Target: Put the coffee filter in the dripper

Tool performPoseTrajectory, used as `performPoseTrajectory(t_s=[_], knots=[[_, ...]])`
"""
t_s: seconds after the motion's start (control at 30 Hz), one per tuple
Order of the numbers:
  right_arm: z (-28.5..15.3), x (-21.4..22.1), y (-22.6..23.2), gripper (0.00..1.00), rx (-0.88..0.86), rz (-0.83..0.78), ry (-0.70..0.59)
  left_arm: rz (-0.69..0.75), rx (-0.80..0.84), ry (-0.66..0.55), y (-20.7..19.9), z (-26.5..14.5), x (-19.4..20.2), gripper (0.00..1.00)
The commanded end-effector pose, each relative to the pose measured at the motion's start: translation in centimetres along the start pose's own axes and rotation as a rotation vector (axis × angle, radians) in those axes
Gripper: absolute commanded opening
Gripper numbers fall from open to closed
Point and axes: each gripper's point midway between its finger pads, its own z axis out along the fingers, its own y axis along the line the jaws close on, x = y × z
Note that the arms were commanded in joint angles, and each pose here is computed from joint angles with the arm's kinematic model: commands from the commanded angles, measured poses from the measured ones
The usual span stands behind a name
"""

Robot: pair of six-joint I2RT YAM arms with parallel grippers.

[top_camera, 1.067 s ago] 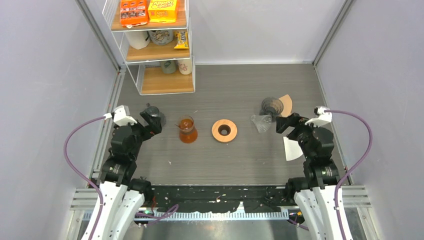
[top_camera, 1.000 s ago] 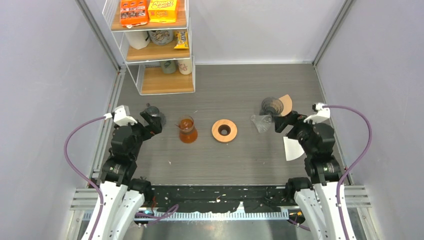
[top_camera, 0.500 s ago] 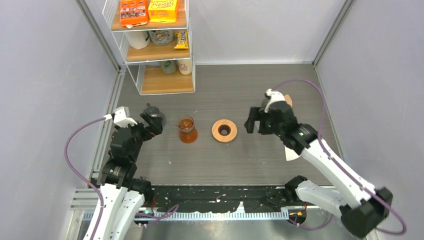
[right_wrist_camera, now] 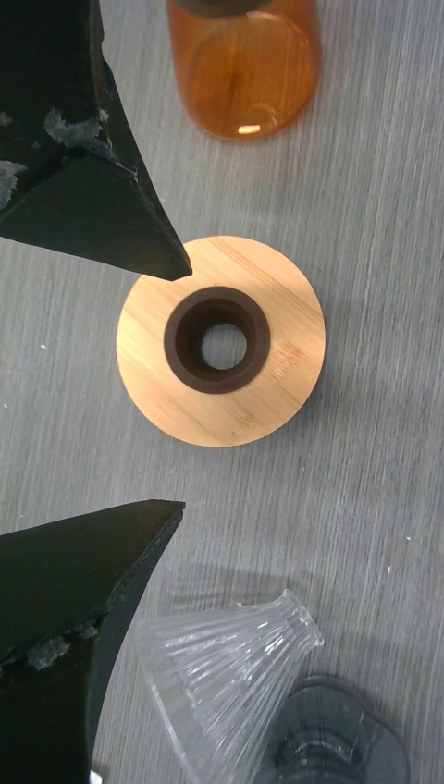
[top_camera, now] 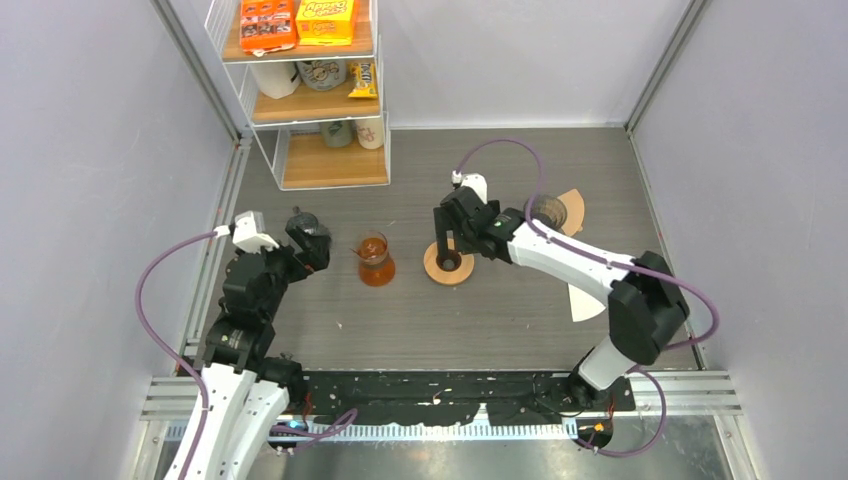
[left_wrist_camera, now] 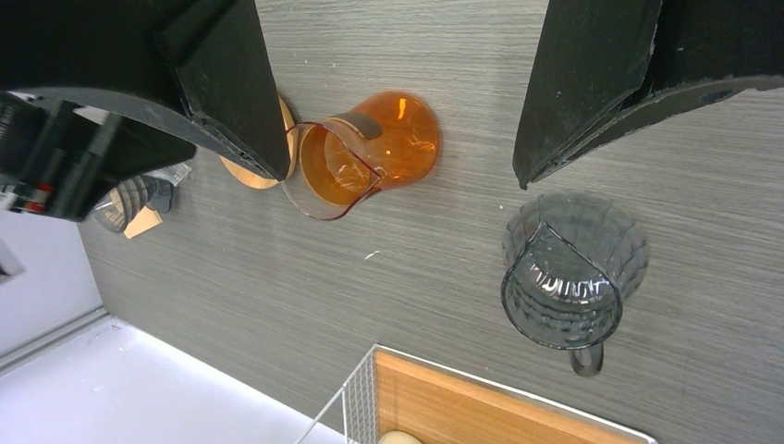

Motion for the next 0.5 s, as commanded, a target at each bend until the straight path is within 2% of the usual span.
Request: performPoseTrajectory(t_s=[0.0,0.47], knots=[[1.7,-1.2,1.2,0.97,0.007,0.026,-0.015,-0.009,0.050,-0.019,-1.0,0.4,-0.6,0.99],[6.6,2.8,0.5,1.00,0.061,0.038,0.111,-0.017,0.080,-0.005,-1.6,0.6,-0.3,0.99]])
